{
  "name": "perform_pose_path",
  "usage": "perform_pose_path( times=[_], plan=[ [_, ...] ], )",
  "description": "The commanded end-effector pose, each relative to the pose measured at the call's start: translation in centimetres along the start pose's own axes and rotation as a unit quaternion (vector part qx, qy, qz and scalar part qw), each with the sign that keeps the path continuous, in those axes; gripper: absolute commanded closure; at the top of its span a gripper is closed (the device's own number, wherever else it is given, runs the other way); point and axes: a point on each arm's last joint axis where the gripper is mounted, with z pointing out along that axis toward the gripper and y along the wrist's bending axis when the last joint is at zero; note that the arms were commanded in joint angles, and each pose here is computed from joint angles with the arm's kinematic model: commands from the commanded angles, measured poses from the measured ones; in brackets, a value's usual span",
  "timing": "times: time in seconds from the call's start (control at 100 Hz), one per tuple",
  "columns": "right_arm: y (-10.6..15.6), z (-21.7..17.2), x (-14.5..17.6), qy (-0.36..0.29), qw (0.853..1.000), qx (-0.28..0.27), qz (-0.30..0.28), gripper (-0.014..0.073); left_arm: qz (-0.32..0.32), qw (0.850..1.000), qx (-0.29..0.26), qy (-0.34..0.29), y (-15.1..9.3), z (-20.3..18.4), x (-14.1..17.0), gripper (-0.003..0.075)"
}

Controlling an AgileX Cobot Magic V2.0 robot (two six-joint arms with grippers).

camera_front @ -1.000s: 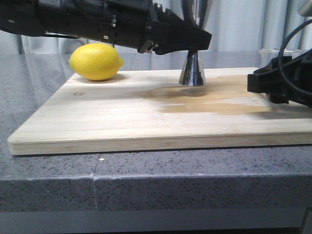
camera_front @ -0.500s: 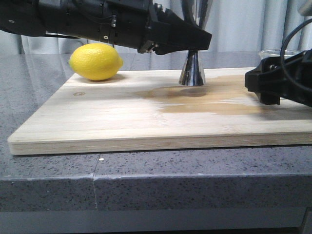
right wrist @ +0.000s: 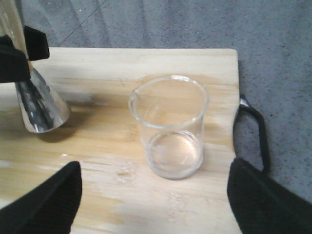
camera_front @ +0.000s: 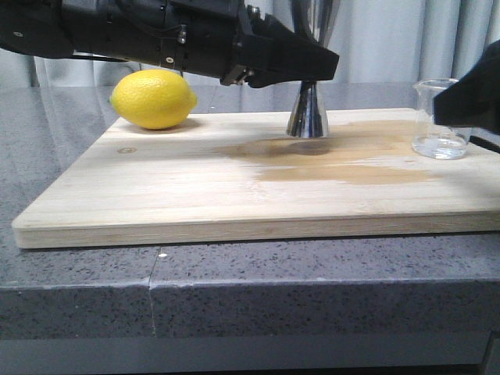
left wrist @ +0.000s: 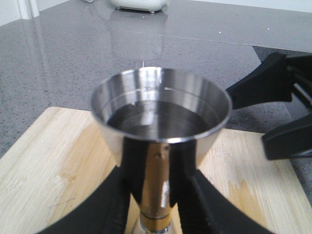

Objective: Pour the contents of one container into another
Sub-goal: 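Set the beaker back on the board and open the right gripper, then lower the jigger onto the board, release it, withdraw the left gripper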

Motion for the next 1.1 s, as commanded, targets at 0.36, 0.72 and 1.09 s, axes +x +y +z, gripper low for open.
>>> perform_pose_path(
  times=[0.36,0.72,1.09],
  plan=[
    [0.2,-4.8,-3.6,-0.011,0.998,-0.045,-0.035,0.0043,0.011,0.998,0.012,-0.066,-0.9,-0.5,-3.7,0.0533],
    [0.6,-5.3,-4.9,0.011,0.994,-0.057,-0.088,0.0043,0.016,0.998,0.003,-0.061,0.0,-1.6,-3.5,0.0533],
    [0.5,-5.3,-5.2,-0.002,0.994,-0.052,-0.094,0.0043,0.037,0.997,0.039,-0.056,0.3,-3.0,-3.1,0.0533]
  ],
)
